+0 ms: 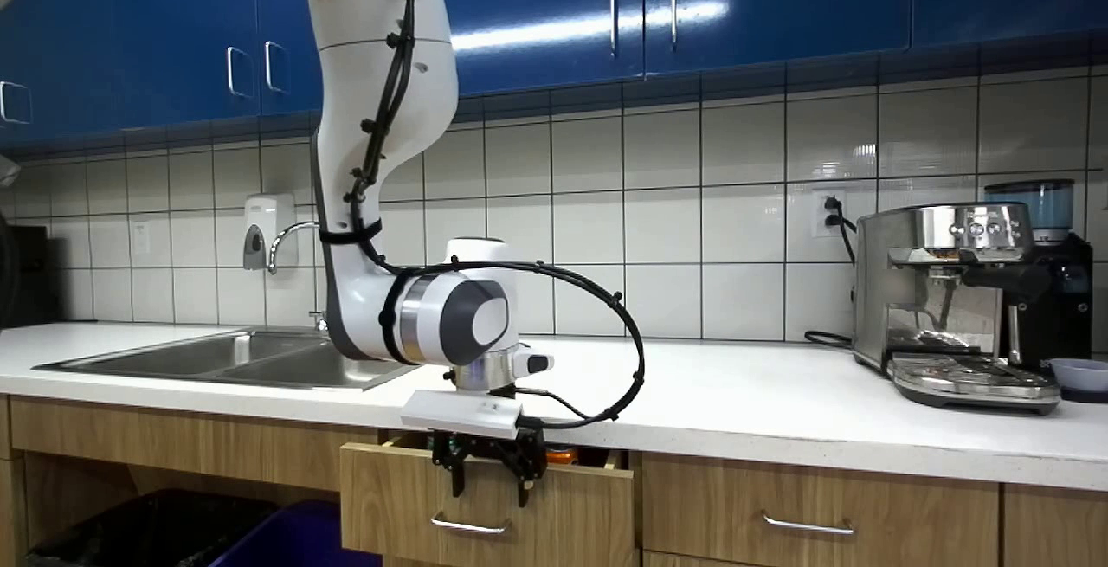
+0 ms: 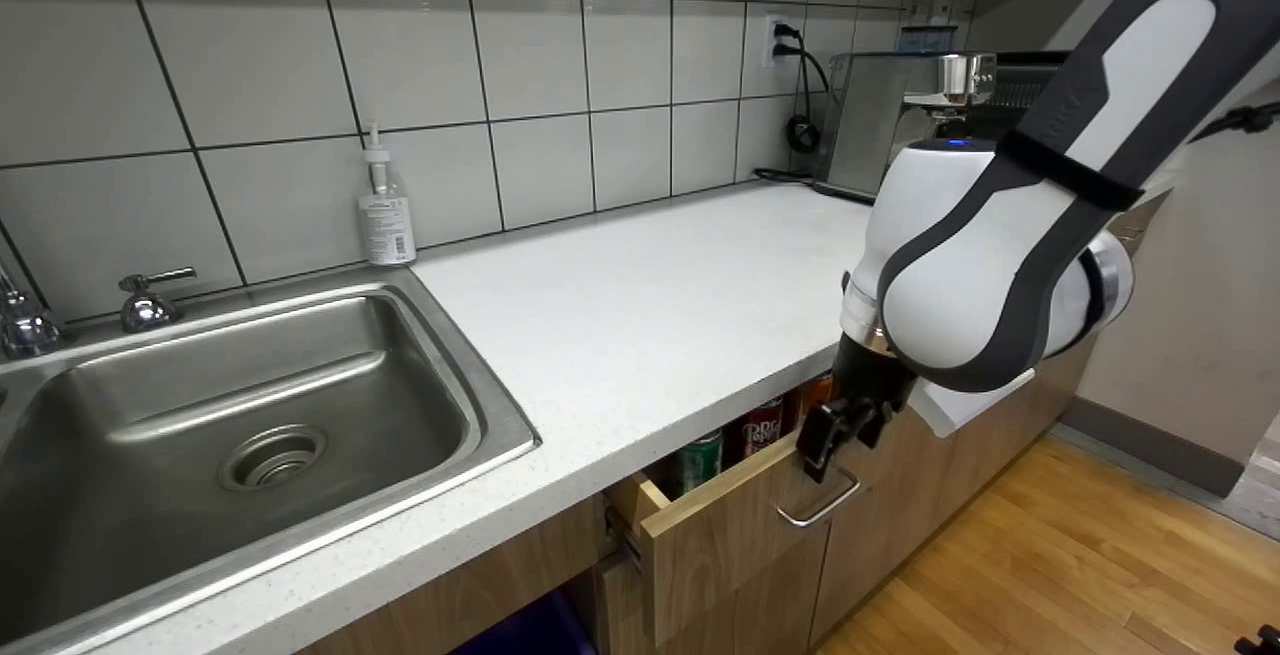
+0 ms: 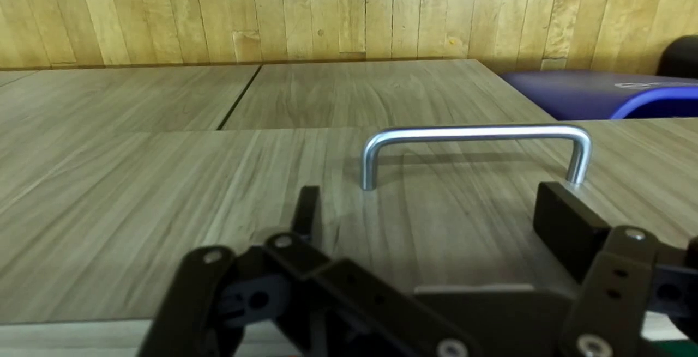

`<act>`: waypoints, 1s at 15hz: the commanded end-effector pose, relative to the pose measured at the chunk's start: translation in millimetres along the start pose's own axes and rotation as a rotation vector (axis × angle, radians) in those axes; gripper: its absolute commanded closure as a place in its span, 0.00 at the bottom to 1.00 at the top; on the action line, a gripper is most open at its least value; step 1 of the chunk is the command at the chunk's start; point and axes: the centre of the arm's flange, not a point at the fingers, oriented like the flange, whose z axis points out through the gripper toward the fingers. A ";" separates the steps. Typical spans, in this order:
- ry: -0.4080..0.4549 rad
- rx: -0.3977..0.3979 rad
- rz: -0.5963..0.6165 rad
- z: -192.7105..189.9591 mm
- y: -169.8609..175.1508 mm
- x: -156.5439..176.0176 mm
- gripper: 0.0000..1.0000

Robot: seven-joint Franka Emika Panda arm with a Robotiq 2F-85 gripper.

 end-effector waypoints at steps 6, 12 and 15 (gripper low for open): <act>0.046 -0.002 -0.013 -5.4 21.3 34.3 0.00; 0.051 0.008 -0.008 -8.5 17.4 20.7 0.00; 0.054 0.015 -0.005 -10.4 15.4 13.7 0.00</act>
